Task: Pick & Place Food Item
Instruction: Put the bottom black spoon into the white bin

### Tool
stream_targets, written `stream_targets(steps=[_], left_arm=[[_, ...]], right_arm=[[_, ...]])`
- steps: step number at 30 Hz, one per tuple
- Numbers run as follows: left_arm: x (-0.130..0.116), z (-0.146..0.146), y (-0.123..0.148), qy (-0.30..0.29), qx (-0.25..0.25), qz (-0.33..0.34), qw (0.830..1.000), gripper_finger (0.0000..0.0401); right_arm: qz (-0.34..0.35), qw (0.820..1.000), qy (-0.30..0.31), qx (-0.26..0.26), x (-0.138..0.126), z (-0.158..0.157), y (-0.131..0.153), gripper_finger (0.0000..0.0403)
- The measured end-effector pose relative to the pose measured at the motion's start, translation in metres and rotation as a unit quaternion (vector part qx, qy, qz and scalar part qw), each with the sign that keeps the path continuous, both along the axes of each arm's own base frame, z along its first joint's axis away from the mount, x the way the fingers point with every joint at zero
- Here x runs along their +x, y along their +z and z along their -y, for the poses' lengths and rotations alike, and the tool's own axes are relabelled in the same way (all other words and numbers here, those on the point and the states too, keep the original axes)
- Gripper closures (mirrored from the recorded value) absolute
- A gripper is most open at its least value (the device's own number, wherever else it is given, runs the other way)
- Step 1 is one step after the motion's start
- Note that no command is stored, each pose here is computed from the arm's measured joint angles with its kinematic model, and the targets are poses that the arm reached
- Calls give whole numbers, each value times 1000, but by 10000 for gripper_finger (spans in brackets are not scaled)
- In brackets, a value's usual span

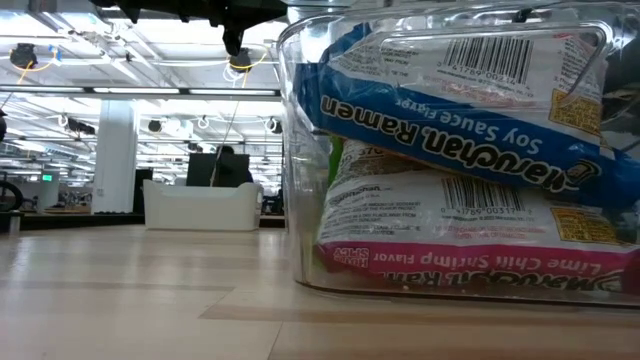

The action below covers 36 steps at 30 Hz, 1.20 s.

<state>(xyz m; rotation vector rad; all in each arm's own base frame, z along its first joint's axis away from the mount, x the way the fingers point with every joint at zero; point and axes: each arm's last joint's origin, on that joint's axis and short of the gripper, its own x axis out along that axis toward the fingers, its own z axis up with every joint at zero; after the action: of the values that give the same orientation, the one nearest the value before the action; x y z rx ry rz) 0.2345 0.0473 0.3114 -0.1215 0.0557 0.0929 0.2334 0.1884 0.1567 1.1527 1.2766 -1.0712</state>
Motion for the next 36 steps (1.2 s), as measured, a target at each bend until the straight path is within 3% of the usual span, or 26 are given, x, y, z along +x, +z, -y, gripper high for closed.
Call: stream_targets(steps=[16,27,36], left_arm=[[0,0,0,0,0,0,1000,393],[0,0,0,0,0,0,1000,393],[0,0,0,0,0,0,1000,393]], right_arm=[[-6,999,32,0,-1,0,0,399],[-18,999,26,-9,-3,2,0,324],[-19,1000,0,-11,-8,-3,-1,310]])
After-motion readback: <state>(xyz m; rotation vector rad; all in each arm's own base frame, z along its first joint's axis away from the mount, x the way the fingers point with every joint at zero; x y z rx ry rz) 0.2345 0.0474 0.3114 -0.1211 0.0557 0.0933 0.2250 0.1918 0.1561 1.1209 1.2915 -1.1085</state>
